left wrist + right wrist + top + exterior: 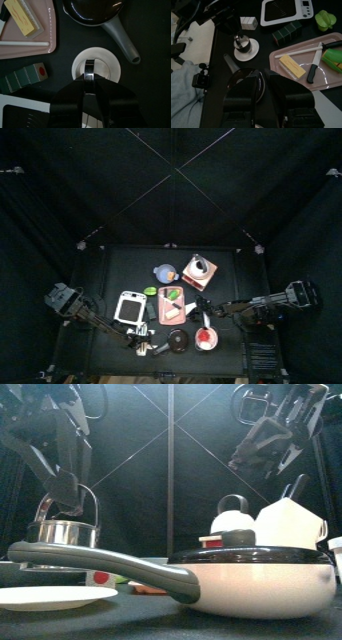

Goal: Place cookie cutter above stove

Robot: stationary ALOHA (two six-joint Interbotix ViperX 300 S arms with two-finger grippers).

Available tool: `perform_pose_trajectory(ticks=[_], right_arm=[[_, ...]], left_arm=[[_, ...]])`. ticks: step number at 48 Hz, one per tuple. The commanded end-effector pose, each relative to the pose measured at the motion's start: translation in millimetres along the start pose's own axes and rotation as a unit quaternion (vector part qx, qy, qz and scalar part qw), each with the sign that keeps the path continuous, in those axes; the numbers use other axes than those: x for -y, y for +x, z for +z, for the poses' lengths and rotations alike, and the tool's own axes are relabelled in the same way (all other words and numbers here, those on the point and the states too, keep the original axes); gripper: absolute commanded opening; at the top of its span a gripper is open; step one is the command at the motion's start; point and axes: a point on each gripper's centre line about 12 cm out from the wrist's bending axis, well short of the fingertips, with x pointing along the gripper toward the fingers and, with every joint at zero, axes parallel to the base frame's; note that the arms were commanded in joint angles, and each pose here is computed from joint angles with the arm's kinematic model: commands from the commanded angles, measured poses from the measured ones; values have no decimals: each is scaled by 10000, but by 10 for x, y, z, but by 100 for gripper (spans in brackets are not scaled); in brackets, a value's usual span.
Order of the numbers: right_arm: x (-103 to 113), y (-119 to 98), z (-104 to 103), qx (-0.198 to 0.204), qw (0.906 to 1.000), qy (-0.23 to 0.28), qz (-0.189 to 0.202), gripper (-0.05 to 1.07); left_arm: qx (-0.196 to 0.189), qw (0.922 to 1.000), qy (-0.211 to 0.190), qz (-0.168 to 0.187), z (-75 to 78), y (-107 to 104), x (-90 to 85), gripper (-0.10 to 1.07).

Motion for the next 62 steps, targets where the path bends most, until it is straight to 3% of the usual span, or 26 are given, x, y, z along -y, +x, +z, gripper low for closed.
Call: perform_pose_trajectory(ticks=[1,17,27,35,42,51,56,62], right_arm=[[-20,-22,58,103,9999,-9,43,61],[-16,-23,59,105,9999,-6,37,61],[-20,-22,58,103,9999,-9,43,61],[1,-23,66,116,9999,7,11,61],[20,-21,69,118,9999,20,-18,61],[57,-16,75,124,9999,46,-75,61],[81,-14,80,130,9998,70,-110,61],[115,-6,81,126,9997,94,-163,61]], left_arm=[[277,9995,-95,-98,126,-173,-26,61],[558,9982,-221,-92,154,-517,-176,61],[600,9961,-608,203,100,-763,-541,61],[699,9901,-1113,486,-36,-884,-961,61],[835,9763,-1809,850,-270,-986,-1458,61],[940,9475,-2695,1439,-738,-1075,-2063,61],[950,9338,-3002,1697,-963,-1050,-2275,61],[1097,9281,-3098,1750,-1117,-915,-2400,61]])
